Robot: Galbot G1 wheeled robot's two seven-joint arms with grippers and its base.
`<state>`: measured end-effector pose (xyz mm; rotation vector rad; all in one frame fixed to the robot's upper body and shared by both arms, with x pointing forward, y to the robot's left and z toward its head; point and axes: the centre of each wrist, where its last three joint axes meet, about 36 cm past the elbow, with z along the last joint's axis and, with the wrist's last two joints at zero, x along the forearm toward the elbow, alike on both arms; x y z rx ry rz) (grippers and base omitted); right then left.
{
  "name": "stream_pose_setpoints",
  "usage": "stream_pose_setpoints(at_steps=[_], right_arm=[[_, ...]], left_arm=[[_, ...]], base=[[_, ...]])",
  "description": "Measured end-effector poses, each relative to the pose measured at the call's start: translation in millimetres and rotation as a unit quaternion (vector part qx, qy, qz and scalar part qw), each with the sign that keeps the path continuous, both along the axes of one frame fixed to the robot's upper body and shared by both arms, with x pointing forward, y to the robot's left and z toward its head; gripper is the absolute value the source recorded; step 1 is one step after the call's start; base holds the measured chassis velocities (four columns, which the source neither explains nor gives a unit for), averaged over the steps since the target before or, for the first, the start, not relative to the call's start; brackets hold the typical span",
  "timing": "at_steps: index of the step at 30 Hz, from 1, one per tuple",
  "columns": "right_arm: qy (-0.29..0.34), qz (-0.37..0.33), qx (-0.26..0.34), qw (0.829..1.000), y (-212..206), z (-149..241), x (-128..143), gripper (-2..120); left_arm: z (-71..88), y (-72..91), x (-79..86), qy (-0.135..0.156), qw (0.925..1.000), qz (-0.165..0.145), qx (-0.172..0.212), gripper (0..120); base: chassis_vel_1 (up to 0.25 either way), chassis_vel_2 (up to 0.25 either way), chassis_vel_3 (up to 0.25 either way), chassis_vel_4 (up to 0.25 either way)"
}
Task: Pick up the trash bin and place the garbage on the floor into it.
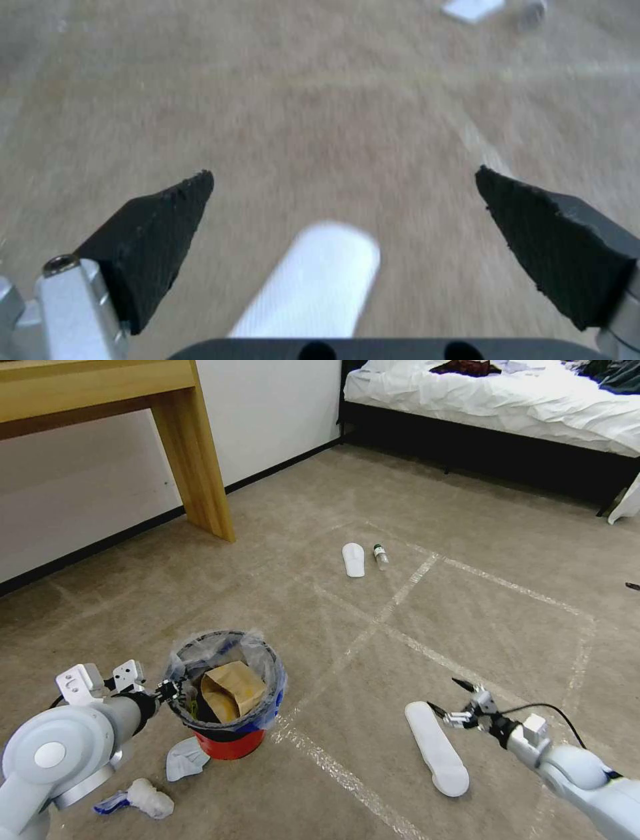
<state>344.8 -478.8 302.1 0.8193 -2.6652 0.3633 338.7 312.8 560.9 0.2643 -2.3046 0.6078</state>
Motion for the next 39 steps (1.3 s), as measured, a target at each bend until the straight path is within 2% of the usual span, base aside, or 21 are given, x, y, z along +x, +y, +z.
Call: stream_pose_setpoints(at_steps=[7,11,14,18,20,26,28,29,31,33,34,35,36,39], right_arm=[[0.022,-0.013,-0.005,1.0,-7.2,28.7,-23.2,100],[0.032,-0.022,-0.031,0.999,-7.2,46.0,-31.8,100],[0.052,-0.067,-0.055,0.995,11.2,53.2,-43.5,100],[0.058,-0.078,-0.055,0.994,17.4,53.5,-45.2,100],[0.081,-0.12,-0.041,0.989,39.7,48.3,-53.7,100],[0.121,-0.178,-0.025,0.976,68.8,46.1,-58.9,100],[0.16,-0.212,-0.026,0.964,90.3,53.2,-59.3,100],[0.189,-0.238,-0.03,0.952,104.8,60.4,-57.3,100],[0.202,-0.249,-0.03,0.947,116.1,65.3,-55.8,100],[0.245,-0.285,-0.048,0.926,140.5,78.6,-46.9,100],[0.245,-0.285,-0.048,0.926,140.5,78.6,-46.9,100],[0.273,-0.298,-0.058,0.913,150.1,88.9,-42.9,100],[0.273,-0.298,-0.058,0.913,150.1,88.9,-42.9,100],[0.312,-0.317,-0.078,0.892,170.1,110.7,-33.4,100]], left_arm=[[2.1,-0.8,-1.3,-0.001,1.0,-0.002,0.004,4],[2.2,-1.5,-2.3,0.001,1.0,-0.003,0.004,4],[1.6,-1.4,-2.8,0.002,1.0,-0.002,0.005,4],[1.4,-1.3,-2.8,0.002,1.0,-0.002,0.005,4],[0.3,-1.3,-2.9,0.003,1.0,0.0,0.005,4],[-4.6,0.2,-2.5,0.009,0.9999,0.004,0.009,4],[-7.4,0.4,-1.8,0.012,0.9998,0.004,0.011,4],[-8.3,-0.2,-0.9,0.013,0.9999,0.003,0.011,4],[-8.5,-0.8,-0.1,0.012,0.9999,0.002,0.01,4],[-10.2,-1.3,0.6,0.013,0.9999,0.003,0.01,4],[-10.2,-1.3,0.6,0.013,0.9999,0.003,0.01,4],[-11.5,-1.3,0.1,0.014,0.9998,0.005,0.011,4],[-11.5,-1.3,0.1,0.014,0.9998,0.005,0.011,4],[-14.9,-0.7,-0.6,0.017,0.9997,0.008,0.013,4]], base=[[0.0,0.0,0.0,0.0],[0.0,0.0,0.0,0.0],[0.0,0.0,0.0,0.0],[0.0,0.0,0.0,0.0],[0.0,0.0,0.0,0.0],[0.0,0.0,0.0,0.0],[0.0,0.0,0.0,0.0],[0.0,0.0,0.0,0.0],[0.0,0.0,0.0,0.0],[0.0,0.0,0.0,0.0],[0.0,0.0,0.0,0.0],[0.0,0.0,0.0,0.0],[0.0,0.0,0.0,0.0],[0.0,0.0,0.0,0.0]])
